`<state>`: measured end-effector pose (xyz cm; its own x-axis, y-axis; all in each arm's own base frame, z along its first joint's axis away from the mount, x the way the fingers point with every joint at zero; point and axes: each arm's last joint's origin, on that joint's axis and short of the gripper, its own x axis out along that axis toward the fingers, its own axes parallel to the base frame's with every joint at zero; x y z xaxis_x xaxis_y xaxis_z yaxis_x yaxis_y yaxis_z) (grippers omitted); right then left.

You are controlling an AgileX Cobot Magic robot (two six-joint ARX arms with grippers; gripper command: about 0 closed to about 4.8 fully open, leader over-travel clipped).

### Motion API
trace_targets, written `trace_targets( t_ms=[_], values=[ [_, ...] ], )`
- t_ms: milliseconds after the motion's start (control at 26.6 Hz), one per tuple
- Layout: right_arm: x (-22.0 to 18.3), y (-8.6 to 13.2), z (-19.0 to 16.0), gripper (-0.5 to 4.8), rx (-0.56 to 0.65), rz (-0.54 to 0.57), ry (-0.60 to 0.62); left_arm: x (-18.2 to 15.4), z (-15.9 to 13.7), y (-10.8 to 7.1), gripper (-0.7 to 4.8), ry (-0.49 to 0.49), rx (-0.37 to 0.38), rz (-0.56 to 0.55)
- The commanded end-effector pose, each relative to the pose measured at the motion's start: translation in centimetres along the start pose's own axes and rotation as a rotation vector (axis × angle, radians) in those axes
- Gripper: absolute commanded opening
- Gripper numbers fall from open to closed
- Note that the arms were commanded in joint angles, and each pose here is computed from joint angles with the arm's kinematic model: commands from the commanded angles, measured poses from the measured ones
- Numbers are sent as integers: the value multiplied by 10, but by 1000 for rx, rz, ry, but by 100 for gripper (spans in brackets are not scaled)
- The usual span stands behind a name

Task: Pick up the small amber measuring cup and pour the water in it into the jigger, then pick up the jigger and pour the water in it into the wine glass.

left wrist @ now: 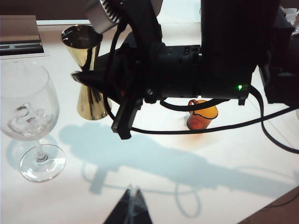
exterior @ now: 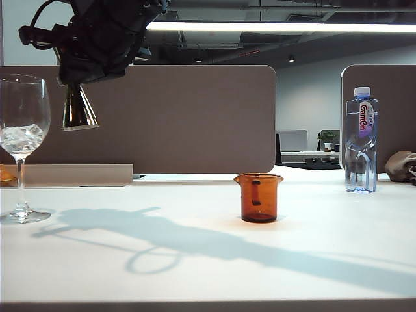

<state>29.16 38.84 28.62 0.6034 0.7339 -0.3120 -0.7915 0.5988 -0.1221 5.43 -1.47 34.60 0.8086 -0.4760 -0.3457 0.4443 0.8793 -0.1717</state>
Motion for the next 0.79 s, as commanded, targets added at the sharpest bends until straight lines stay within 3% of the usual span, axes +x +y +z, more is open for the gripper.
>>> trace_targets(
  t_ms=[38, 790],
  values=[
    [-3, 1, 7, -1, -2, 1, -33, -1, 2, 0, -2, -13, 7, -3],
    [7, -13, 17, -1, 6, -5, -25, -1, 2, 0, -2, -13, 7, -3]
  ],
)
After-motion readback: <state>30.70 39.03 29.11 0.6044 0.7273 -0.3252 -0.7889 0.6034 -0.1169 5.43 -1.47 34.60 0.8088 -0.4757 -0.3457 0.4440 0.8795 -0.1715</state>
